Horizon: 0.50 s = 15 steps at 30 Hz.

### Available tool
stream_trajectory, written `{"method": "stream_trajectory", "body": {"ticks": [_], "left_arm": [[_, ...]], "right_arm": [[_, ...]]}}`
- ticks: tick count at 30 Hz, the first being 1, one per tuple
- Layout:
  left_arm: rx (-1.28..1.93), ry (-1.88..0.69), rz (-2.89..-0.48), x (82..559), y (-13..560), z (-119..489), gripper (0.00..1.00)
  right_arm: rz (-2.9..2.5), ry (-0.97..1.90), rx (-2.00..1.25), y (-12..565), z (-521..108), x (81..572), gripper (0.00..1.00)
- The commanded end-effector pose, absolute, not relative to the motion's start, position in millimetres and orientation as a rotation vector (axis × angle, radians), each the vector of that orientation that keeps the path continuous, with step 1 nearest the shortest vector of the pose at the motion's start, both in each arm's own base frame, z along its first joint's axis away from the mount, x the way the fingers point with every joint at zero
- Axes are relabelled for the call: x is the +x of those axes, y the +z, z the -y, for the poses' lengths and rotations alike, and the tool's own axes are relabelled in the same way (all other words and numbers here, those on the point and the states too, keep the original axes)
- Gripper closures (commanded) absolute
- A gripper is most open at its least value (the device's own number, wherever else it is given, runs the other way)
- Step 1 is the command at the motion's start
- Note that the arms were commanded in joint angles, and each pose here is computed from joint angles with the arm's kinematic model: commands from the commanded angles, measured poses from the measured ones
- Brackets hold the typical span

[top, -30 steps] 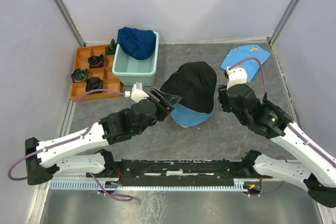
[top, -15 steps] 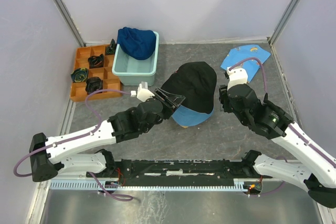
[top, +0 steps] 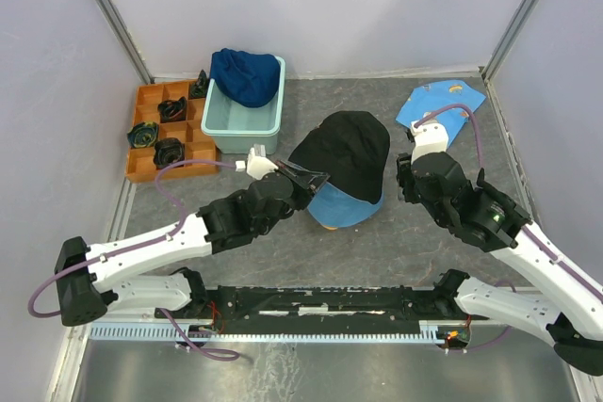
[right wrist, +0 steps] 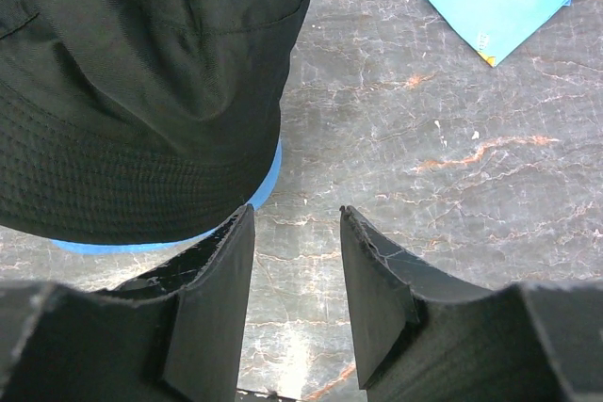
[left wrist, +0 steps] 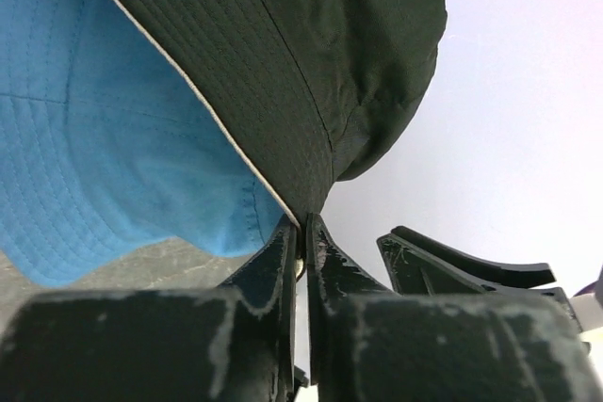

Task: Stack the hats

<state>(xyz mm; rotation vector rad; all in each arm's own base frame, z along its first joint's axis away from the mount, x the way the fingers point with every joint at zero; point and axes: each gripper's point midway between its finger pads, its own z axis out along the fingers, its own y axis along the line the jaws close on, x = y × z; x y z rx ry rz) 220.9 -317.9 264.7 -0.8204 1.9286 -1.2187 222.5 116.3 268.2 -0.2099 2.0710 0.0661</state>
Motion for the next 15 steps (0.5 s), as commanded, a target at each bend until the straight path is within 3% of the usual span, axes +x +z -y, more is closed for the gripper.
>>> {"method": "stream_trajectory", "body": {"ticks": [1, 15], "left_arm": [[-0.842, -1.214, -1.885, 225.9, 270.5, 310.7, 0.97], [-0.96, -1.159, -1.985, 199.4, 202.9, 257.7, 0.97]], "right_arm": [[-2.02, 0.068, -0.174, 288.1, -112.1, 226.5, 0.51], [-2.065, 0.098, -0.135, 271.5, -118.8, 234.1, 0.51]]}}
